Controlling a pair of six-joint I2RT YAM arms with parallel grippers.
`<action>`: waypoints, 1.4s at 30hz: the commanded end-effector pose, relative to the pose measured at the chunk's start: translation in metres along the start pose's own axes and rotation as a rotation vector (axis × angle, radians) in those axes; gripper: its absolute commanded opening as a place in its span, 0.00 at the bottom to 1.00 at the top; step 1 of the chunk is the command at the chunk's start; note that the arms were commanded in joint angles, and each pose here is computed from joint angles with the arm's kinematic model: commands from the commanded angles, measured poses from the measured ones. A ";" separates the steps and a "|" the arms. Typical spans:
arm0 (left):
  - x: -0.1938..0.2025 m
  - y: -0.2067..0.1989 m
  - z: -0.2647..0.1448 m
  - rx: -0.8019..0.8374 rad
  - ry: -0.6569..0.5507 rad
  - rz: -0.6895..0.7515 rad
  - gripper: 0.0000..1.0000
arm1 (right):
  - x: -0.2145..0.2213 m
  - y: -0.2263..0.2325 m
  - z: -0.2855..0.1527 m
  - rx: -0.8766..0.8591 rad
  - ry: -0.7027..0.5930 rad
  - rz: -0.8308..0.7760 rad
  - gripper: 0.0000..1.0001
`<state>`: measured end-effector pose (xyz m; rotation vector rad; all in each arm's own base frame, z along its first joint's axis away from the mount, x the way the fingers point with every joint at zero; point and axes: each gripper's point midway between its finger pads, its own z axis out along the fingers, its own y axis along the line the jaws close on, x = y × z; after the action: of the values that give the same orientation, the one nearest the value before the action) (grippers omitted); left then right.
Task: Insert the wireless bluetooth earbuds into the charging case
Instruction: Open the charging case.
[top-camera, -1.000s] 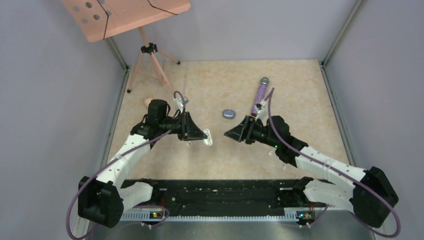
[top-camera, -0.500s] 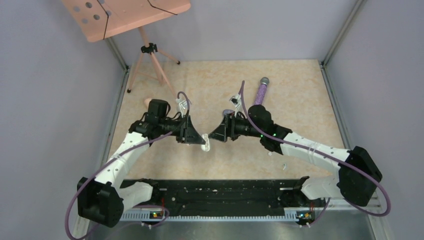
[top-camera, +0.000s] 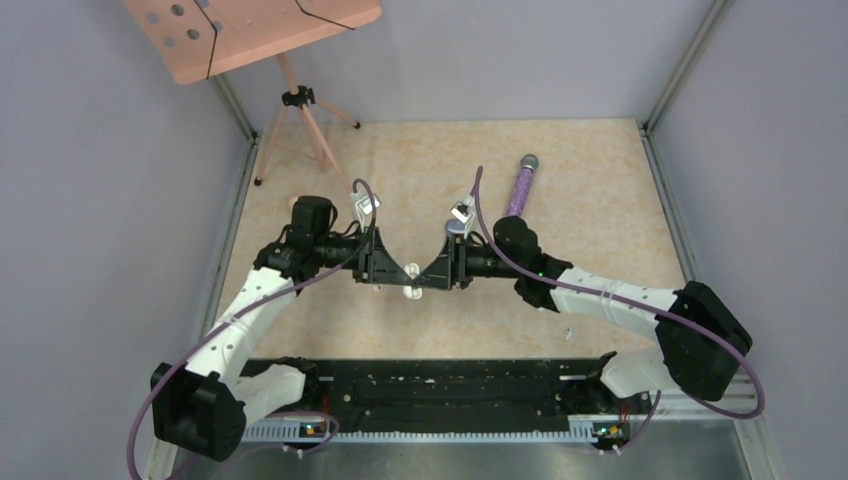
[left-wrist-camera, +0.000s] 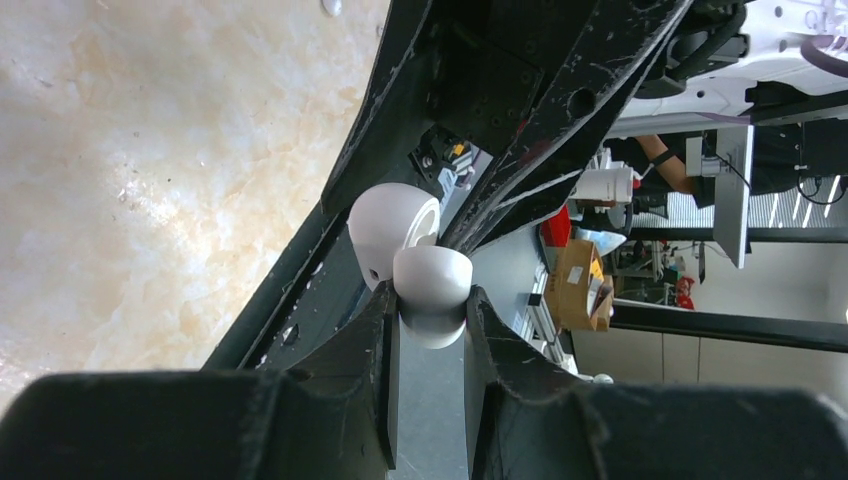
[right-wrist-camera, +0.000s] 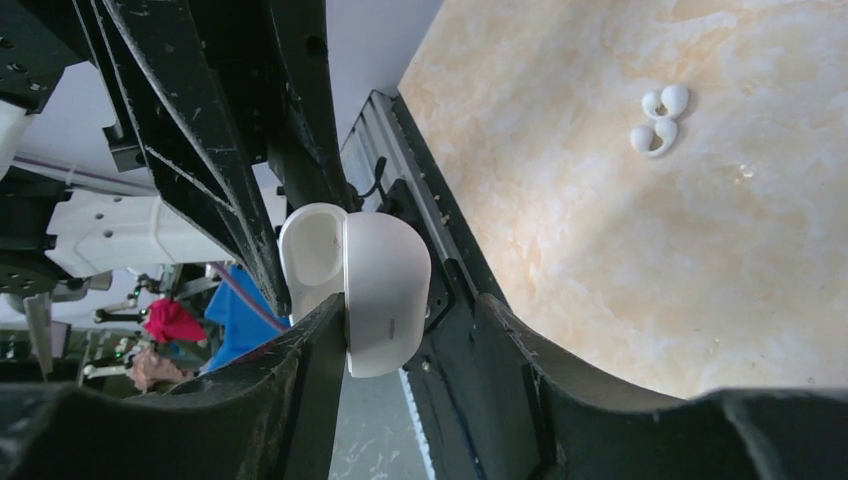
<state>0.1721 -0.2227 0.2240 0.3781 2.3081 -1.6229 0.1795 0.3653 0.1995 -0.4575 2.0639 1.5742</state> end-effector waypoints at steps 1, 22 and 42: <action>-0.006 -0.018 -0.004 0.067 -0.025 0.071 0.00 | -0.004 0.020 0.003 -0.101 -0.017 -0.009 0.46; -0.017 -0.012 -0.011 -0.041 -0.204 0.043 0.95 | -0.020 0.010 -0.010 0.018 -0.139 0.068 0.00; -0.021 -0.013 -0.005 0.069 -0.296 0.107 0.55 | -0.020 0.025 -0.006 -0.067 -0.121 0.103 0.00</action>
<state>0.1827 -0.2213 0.2278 0.2042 2.1003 -1.5788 0.1856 0.3614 0.2168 -0.2425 2.0457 1.6397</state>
